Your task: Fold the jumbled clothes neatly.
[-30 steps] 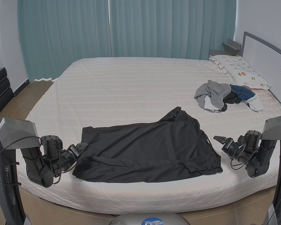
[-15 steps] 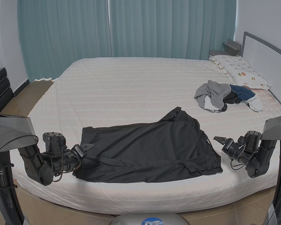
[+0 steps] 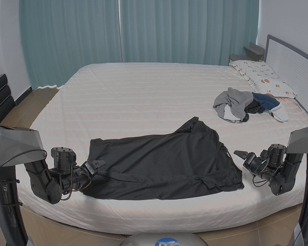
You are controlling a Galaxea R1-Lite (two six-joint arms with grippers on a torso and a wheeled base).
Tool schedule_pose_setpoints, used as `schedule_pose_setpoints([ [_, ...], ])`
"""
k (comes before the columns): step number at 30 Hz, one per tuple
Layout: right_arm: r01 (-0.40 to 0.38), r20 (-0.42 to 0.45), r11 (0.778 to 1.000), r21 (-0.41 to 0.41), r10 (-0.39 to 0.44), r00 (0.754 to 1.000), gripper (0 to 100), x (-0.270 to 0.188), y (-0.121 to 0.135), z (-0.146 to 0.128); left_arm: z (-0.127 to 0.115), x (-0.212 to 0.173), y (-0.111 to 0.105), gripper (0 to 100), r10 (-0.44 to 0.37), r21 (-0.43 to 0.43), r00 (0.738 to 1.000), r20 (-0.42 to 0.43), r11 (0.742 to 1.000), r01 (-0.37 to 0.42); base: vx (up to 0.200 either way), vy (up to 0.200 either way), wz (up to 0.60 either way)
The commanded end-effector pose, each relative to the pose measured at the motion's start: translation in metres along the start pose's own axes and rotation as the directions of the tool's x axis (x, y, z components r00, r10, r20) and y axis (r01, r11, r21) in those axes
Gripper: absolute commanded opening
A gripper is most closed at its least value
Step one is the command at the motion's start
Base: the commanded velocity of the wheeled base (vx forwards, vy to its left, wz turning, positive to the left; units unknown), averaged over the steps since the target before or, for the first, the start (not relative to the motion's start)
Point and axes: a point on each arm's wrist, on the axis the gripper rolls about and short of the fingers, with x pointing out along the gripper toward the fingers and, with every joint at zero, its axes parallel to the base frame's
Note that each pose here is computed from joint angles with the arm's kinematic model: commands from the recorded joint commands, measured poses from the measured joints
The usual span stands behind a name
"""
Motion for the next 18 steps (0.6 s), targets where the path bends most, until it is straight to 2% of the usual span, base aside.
schedule_pose_setpoints([
  [1, 0.001, -0.001, 1.000, 0.000, -0.001, 1.000, 100, -0.0002, -0.0005, -0.0001, -0.0015, 0.0003, 0.0027, 100, 0.011, -0.003, 1.000, -0.006, 1.000, -0.011, 0.000, 0.000, 0.00],
  [18, 0.005, 0.005, 1.000, 0.001, -0.006, 1.000, 100, -0.0009, -0.0022, 0.0017, 0.0013, 0.0013, 0.0072, 100, 0.022, -0.007, 1.000, 0.001, 1.000, -0.022, 0.000, 0.000, 0.00],
])
